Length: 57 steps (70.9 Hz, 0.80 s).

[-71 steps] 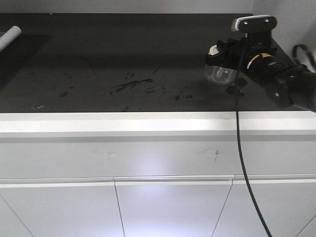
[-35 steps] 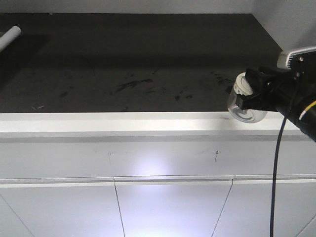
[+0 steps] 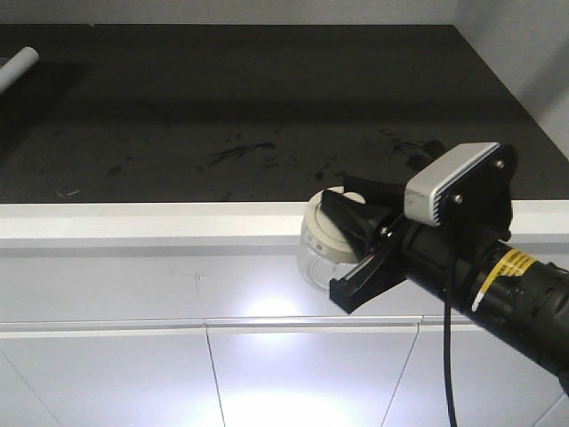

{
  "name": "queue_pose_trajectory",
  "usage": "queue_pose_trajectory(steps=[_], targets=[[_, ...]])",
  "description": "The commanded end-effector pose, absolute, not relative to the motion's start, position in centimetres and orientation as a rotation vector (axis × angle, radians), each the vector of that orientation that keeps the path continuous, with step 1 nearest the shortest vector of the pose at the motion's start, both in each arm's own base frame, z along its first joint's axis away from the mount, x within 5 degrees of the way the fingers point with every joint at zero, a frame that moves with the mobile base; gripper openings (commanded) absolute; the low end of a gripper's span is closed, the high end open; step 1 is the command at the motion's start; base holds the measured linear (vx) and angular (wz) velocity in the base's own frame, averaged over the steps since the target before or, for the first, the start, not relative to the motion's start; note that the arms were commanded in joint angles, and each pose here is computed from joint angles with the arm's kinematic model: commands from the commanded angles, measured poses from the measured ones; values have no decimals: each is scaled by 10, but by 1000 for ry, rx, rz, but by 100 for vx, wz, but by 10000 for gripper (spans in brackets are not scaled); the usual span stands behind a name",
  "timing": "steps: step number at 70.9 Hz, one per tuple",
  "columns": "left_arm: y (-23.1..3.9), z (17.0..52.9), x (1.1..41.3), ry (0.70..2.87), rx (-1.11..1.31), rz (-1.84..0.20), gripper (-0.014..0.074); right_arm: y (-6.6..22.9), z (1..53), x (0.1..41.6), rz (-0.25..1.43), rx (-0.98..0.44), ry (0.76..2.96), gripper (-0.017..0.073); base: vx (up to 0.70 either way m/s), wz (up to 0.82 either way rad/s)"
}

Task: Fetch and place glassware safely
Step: 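Lift the jar and pull it out of the hood toward the robot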

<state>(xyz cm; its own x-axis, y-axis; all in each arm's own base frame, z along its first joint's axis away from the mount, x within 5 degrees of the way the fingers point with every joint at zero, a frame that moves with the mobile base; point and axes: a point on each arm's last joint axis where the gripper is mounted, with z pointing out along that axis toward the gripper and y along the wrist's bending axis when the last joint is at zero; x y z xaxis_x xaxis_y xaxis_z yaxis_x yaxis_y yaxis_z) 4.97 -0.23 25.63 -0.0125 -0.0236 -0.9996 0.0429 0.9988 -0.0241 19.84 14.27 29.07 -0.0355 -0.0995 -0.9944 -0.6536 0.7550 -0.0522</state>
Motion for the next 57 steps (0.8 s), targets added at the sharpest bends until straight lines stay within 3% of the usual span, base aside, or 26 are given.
queue_pose_trajectory(steps=[1, 21, 57], targets=[[-3, 270, 49, 1500, 10, -72, -7, 157, 315, 184, 599, -647, 1402, -3, 0, 0], [-3, 270, 49, 1500, 10, -72, -7, 191, 316, 149, 758, -794, 1343, -3, 0, 0], [-3, 270, 49, 1500, 10, -72, -7, 192, 318, 147, 778, -793, 1314, -3, 0, 0]])
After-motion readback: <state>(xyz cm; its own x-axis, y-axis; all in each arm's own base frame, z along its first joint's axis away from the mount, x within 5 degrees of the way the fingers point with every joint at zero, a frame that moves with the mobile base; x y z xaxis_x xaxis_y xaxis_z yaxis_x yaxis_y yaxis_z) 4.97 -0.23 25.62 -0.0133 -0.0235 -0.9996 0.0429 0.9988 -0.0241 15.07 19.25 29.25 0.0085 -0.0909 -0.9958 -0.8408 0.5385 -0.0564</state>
